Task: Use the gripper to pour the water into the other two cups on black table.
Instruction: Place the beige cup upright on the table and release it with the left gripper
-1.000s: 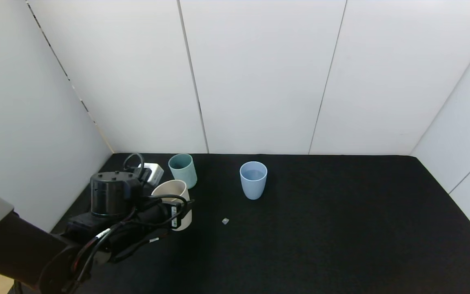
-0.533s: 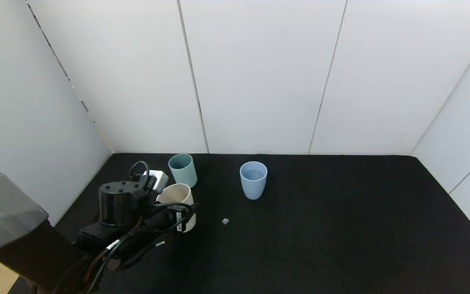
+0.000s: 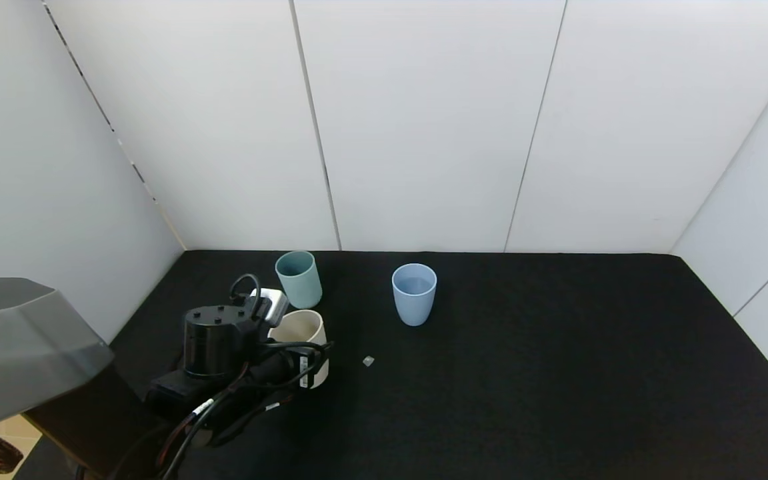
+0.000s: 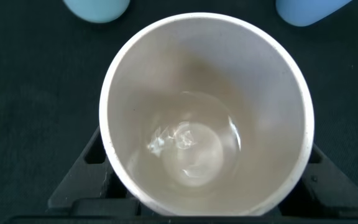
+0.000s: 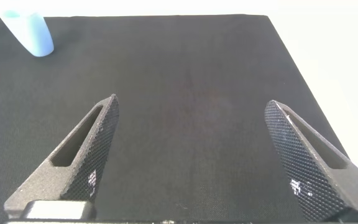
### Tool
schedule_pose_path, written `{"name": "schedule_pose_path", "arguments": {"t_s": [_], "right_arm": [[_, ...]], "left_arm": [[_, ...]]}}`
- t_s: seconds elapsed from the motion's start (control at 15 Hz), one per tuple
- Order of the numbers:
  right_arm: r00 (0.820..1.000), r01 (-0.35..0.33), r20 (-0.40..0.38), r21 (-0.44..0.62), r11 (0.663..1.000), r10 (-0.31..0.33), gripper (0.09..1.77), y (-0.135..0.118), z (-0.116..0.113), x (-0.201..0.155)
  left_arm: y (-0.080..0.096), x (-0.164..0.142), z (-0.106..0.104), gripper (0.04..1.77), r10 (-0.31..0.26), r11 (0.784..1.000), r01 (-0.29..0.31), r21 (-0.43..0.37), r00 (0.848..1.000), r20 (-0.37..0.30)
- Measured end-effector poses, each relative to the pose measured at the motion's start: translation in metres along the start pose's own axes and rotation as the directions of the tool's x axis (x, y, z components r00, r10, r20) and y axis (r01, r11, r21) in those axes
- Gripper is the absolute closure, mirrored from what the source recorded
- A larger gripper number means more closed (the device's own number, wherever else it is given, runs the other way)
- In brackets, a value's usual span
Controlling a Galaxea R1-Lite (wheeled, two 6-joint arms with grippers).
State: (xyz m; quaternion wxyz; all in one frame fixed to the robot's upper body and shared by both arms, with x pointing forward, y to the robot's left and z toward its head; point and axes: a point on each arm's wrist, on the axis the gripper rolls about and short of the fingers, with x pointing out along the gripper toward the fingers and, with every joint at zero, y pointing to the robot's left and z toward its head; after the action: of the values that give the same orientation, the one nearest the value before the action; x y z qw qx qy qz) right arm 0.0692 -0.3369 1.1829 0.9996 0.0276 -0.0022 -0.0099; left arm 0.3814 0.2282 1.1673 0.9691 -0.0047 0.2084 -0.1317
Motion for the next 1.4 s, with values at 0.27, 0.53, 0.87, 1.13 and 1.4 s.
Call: {"name": "schedule_pose_path", "arguments": {"t_s": [0.27,0.53,0.87,1.13,1.4], "right_arm": [[1.0,0.0,0.0,0.0,1.0,0.0,0.15,0.0,0.0,0.0],[1.0,-0.001,0.0,0.0,1.0,0.001,0.15,0.0,0.0,0.0],[1.0,0.0,0.0,0.0,1.0,0.0,0.15,0.0,0.0,0.0],[1.0,0.0,0.0,0.0,1.0,0.0,0.15,0.0,0.0,0.0],[1.0,0.0,0.0,0.0,1.0,0.0,0.15,0.0,0.0,0.0]], "left_arm": [[-0.002,0.005,-0.007,0.56,-0.007,1.0,0.007,0.007,1.0,-0.003],[-0.003,0.009,-0.011,0.56,-0.008,1.0,0.008,0.018,1.0,-0.015],[-0.003,0.01,-0.014,0.4,-0.009,1.0,0.009,0.024,1.0,-0.019],[-0.003,0.009,-0.015,0.28,-0.008,1.0,0.009,0.025,1.0,-0.023],[-0.005,0.003,-0.012,0.21,-0.016,1.0,0.016,0.026,1.0,-0.012]]}}
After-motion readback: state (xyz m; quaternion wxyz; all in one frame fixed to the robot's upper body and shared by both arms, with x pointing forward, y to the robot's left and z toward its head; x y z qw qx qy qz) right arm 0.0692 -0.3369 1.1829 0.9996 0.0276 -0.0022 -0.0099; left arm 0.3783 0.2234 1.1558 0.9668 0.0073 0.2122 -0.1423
